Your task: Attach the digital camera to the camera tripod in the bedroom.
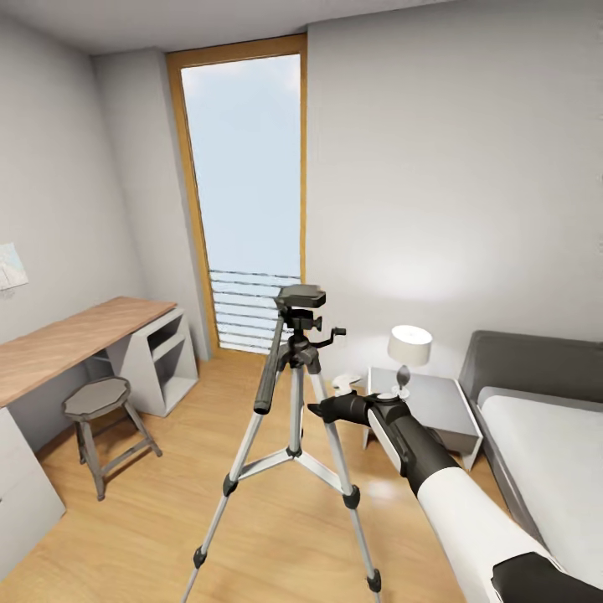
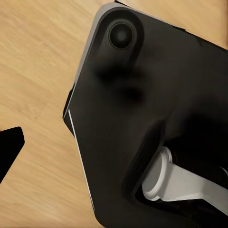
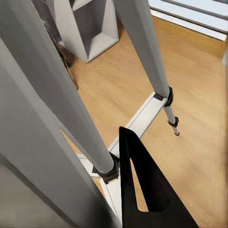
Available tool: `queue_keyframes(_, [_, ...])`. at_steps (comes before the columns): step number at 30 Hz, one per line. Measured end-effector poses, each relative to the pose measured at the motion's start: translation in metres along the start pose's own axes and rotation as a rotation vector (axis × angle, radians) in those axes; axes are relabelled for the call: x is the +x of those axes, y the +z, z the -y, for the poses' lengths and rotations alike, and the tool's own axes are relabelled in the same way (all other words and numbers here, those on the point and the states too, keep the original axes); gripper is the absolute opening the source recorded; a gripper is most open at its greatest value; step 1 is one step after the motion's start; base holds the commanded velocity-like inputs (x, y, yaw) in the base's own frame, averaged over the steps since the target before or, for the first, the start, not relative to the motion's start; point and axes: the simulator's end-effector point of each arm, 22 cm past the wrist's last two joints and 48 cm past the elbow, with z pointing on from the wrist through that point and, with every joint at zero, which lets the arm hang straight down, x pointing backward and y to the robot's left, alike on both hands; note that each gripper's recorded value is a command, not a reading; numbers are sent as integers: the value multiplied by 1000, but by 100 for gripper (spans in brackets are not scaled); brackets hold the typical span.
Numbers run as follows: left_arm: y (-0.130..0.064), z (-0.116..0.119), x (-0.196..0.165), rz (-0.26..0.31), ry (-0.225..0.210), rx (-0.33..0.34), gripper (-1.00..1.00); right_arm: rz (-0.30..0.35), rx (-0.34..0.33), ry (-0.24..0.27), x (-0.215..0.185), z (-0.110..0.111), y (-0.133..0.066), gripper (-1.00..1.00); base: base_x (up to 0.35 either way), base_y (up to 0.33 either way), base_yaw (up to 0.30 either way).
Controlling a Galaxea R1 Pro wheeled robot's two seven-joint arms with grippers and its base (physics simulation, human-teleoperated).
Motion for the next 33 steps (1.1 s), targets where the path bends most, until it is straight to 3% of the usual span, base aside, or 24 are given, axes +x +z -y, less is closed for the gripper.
queue_keyframes(16, [0, 0, 0, 0, 0, 0, 100, 3, 0, -2, -1, 0, 0, -100, -40, -278, 0])
queue_keyframes(33, [0, 0, 0, 0, -6, -1, 100, -4, 1, 4, 4, 1, 1, -100, -240, -125, 0])
